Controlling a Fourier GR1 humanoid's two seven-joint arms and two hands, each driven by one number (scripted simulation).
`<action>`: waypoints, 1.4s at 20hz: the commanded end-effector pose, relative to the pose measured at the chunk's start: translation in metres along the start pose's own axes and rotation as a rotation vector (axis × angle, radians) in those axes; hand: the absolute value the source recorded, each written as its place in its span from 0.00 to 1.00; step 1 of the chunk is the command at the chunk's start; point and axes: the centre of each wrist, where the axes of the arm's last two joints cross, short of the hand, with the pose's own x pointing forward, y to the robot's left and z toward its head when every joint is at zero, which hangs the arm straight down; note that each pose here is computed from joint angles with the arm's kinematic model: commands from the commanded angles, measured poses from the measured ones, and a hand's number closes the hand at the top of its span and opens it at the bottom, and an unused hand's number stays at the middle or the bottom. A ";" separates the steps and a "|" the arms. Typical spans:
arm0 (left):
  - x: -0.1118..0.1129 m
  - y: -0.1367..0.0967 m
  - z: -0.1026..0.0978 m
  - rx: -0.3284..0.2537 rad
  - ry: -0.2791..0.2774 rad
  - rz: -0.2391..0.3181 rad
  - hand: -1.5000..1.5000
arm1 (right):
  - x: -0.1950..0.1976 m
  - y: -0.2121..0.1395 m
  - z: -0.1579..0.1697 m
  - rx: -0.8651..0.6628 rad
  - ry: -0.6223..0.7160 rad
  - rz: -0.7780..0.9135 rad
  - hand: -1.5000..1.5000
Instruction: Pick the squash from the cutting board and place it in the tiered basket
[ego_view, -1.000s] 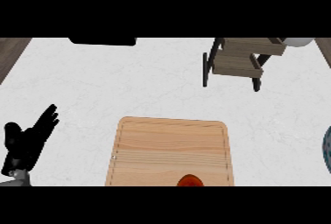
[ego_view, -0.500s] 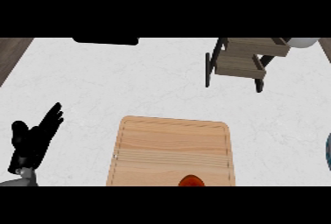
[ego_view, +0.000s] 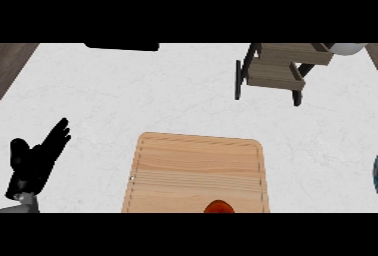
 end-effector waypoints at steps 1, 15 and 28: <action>0.013 -0.001 -0.004 -0.001 0.017 -0.002 0.50 | 0.001 0.013 -0.004 0.119 0.114 0.010 0.00; -0.003 -0.010 -0.006 0.005 0.015 0.015 0.50 | -0.055 -0.052 0.009 -0.210 0.219 -0.472 0.00; -0.020 0.025 0.010 0.058 0.055 0.018 0.50 | -0.170 -0.078 0.022 -0.227 0.329 -1.109 0.00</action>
